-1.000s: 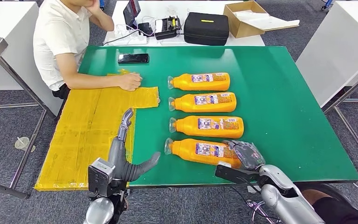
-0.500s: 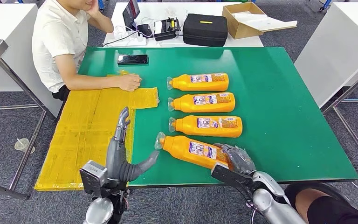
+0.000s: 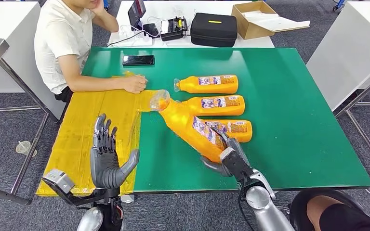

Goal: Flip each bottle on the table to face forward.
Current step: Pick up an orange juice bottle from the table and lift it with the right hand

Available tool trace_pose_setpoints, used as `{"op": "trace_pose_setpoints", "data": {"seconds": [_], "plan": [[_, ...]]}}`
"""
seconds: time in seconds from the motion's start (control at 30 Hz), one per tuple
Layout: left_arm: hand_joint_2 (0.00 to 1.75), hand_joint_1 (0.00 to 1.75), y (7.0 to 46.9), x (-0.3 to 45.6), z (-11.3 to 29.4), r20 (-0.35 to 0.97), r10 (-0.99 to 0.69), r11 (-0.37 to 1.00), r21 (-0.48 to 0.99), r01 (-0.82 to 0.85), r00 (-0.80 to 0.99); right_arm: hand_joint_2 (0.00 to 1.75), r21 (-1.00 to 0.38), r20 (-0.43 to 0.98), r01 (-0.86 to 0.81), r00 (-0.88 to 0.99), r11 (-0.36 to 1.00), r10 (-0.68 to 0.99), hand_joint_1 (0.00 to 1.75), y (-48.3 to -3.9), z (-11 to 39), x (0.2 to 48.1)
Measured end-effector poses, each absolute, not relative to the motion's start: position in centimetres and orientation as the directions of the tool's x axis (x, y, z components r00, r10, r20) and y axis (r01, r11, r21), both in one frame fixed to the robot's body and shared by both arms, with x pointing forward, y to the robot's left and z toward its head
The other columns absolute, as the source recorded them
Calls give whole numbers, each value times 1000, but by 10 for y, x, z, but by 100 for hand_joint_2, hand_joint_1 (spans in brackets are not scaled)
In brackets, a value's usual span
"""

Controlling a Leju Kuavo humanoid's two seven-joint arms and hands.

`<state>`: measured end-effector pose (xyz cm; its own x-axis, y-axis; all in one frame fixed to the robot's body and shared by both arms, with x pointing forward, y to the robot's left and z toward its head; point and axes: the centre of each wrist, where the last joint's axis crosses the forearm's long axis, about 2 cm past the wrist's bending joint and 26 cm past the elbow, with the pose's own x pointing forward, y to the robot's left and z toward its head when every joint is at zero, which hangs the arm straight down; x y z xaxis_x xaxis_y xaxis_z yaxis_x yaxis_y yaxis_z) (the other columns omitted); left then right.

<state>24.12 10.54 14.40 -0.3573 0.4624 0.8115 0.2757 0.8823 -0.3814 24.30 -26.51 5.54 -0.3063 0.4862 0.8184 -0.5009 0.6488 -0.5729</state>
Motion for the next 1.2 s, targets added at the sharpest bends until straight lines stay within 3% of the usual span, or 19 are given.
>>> {"op": "trace_pose_setpoints", "data": {"seconds": [0.17,0.33,0.67,1.2], "plan": [[175,0,119,227,138,725,608,793,-538,286,-323,175,-429,883,-415,-379,802,276,175,-233,90,258],[175,0,125,218,130,663,702,709,-617,343,-258,175,-386,888,-414,-409,824,210,175,-222,99,257],[175,0,100,225,109,712,701,602,-574,556,-24,175,-441,867,-584,-472,681,157,175,-188,90,270],[175,0,93,254,110,724,690,593,-566,572,1,175,-444,872,-697,-481,563,92,175,-150,83,279]]}}
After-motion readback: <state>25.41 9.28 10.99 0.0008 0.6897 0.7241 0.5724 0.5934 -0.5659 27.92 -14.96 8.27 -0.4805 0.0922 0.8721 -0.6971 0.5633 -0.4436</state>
